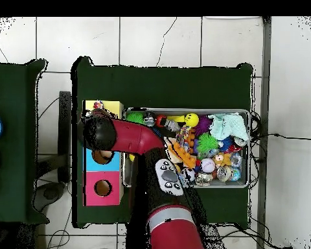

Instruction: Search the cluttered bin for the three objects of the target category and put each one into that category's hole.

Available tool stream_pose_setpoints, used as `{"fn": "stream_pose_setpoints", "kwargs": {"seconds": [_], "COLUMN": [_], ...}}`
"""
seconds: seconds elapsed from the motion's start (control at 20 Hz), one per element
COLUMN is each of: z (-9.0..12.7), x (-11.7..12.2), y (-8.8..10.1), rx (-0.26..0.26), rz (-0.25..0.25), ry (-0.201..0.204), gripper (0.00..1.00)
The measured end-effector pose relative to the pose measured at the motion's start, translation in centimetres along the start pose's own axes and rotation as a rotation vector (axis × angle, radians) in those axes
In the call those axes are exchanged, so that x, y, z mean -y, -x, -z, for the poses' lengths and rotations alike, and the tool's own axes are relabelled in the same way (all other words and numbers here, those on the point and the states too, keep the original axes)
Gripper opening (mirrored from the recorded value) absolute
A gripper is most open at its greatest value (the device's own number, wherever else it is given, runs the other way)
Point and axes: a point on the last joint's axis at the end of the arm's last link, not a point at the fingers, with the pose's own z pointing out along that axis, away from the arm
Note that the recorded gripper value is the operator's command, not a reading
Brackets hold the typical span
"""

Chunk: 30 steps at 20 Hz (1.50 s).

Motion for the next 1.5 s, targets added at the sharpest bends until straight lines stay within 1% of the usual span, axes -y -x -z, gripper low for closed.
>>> {"fn": "stream_pose_setpoints", "kwargs": {"seconds": [0.2, 0.35, 0.55, 0.7, 0.8, 1.05, 1.15, 1.2, 1.5], "z": [-0.1, -0.2, -0.5, -1.1, -1.6, -2.8, -3.3, -3.9, -4.8], "x": [1.2, 1.7, 1.6, 1.1, 0.8, 0.6, 0.6, 0.8, 1.0], "y": [-0.5, -1.0, -1.8, -2.7, -2.8, -2.7, -2.6, -2.5, -2.4], "rx": [-0.018, -0.028, -0.035, -0.041, -0.039, -0.037, -0.037, -0.036, -0.030], "rz": [-0.020, -0.021, 0.008, 0.051, 0.069, 0.089, 0.090, 0.091, 0.098], "ry": [0.007, 0.002, -0.007, -0.030, -0.039, -0.048, -0.050, -0.056, -0.069], "gripper": [0.00, 0.00, 0.00, 0.00, 0.00, 0.00, 0.00, 0.00, 0.00]}}
